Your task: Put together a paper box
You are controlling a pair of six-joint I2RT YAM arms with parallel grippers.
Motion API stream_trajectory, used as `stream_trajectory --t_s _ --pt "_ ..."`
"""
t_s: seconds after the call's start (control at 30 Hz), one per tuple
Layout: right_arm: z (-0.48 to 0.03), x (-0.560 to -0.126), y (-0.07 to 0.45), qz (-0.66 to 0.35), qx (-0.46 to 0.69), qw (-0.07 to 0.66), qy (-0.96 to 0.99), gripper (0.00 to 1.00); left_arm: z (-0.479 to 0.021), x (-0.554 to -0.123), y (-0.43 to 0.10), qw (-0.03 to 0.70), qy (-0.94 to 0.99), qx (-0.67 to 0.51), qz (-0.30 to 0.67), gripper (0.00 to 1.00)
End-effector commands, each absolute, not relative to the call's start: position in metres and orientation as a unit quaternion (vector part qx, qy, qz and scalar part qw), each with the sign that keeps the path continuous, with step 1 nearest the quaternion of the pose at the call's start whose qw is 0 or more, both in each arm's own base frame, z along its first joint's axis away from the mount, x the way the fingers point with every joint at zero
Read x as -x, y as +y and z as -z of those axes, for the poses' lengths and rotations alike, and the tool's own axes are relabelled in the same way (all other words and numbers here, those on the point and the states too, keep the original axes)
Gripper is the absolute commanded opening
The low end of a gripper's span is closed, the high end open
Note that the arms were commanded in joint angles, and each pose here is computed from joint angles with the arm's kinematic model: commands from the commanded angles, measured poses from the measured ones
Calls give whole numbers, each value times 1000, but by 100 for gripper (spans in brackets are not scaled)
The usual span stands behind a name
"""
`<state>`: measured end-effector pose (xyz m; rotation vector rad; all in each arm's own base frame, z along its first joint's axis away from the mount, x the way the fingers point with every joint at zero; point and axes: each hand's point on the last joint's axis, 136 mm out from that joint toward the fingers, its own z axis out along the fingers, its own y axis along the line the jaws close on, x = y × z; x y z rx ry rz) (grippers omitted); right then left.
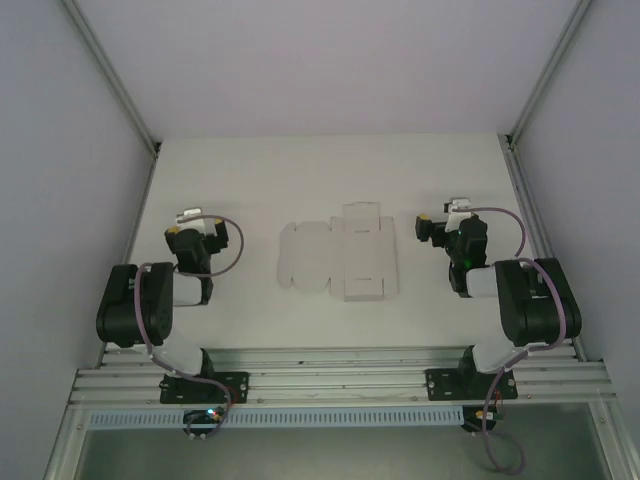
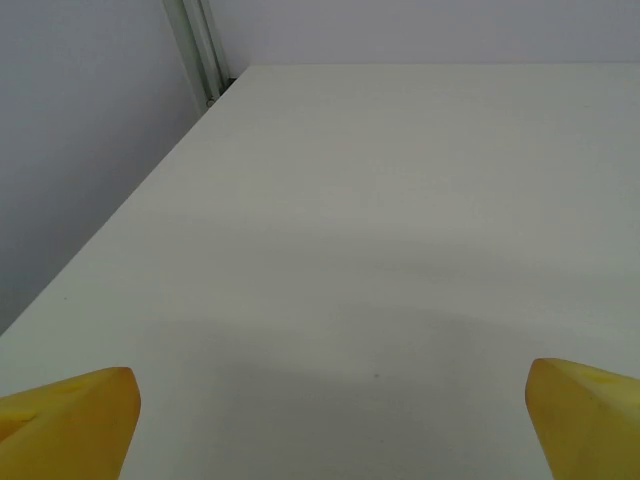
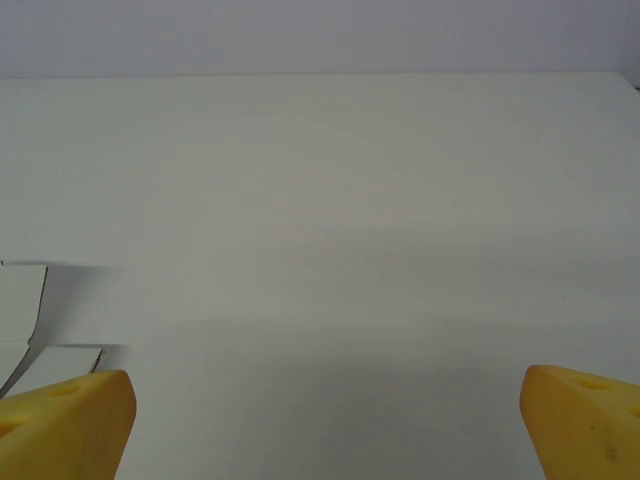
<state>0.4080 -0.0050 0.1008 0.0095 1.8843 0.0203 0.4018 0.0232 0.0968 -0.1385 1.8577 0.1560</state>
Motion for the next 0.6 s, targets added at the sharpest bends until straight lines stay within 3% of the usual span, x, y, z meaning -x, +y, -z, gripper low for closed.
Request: stream_trajectory --t_s 0.0,0.57 --pt "-101 -403 1 -23 -7 583 812 100 -97 -396 24 589 804 47 -72 100" --pt "-101 -403 1 -24 -7 583 812 100 -97 -397 24 588 804 47 -72 100"
